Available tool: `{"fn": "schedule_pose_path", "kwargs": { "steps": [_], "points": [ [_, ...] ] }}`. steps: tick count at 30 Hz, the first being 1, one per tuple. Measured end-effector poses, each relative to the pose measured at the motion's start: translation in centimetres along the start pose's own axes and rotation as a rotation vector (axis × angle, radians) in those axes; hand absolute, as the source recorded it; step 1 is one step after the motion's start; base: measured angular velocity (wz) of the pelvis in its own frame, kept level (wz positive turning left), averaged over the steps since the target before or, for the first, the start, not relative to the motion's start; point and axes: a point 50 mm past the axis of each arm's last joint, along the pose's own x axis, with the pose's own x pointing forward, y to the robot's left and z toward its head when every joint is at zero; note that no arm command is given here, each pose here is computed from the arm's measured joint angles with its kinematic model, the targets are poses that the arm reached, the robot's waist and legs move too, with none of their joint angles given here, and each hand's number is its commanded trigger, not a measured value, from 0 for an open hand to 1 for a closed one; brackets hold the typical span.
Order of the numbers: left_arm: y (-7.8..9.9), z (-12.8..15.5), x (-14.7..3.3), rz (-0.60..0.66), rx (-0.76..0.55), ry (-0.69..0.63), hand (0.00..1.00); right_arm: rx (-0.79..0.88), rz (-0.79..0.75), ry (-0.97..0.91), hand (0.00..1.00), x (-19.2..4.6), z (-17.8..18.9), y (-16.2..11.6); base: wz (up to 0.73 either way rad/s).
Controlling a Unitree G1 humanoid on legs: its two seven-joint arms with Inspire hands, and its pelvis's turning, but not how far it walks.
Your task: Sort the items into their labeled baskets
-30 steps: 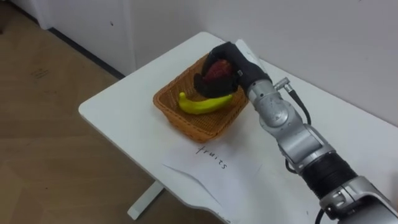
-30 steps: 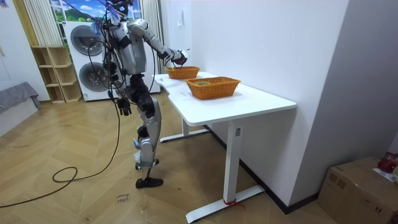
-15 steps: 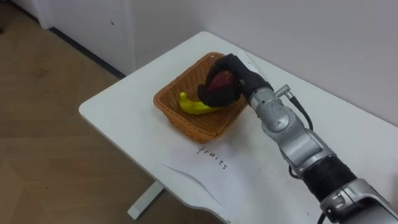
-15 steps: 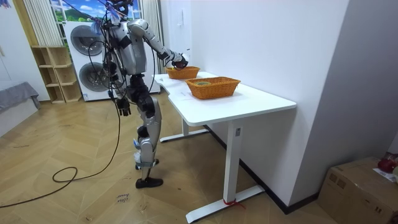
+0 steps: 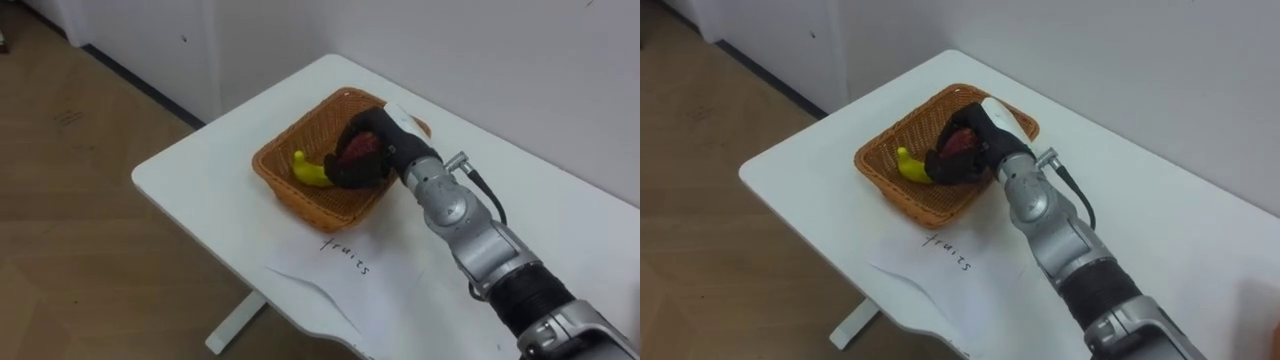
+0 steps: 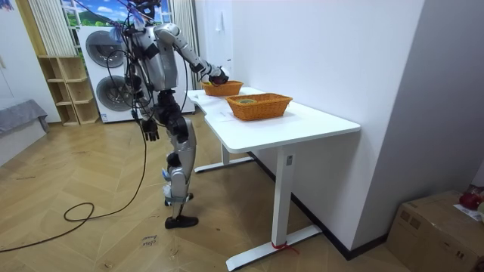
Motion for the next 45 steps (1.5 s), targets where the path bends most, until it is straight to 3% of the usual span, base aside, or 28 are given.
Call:
{"fn": "schedule_pose_path", "kwargs": {
  "steps": [45],
  "points": [
    [0.23,0.35,0.02,0.006,0.000,-0.025,0.00,-0.034,0.013,0.029,0.00,-0.09,-0.93,0.28,0.00]
  ]
}}
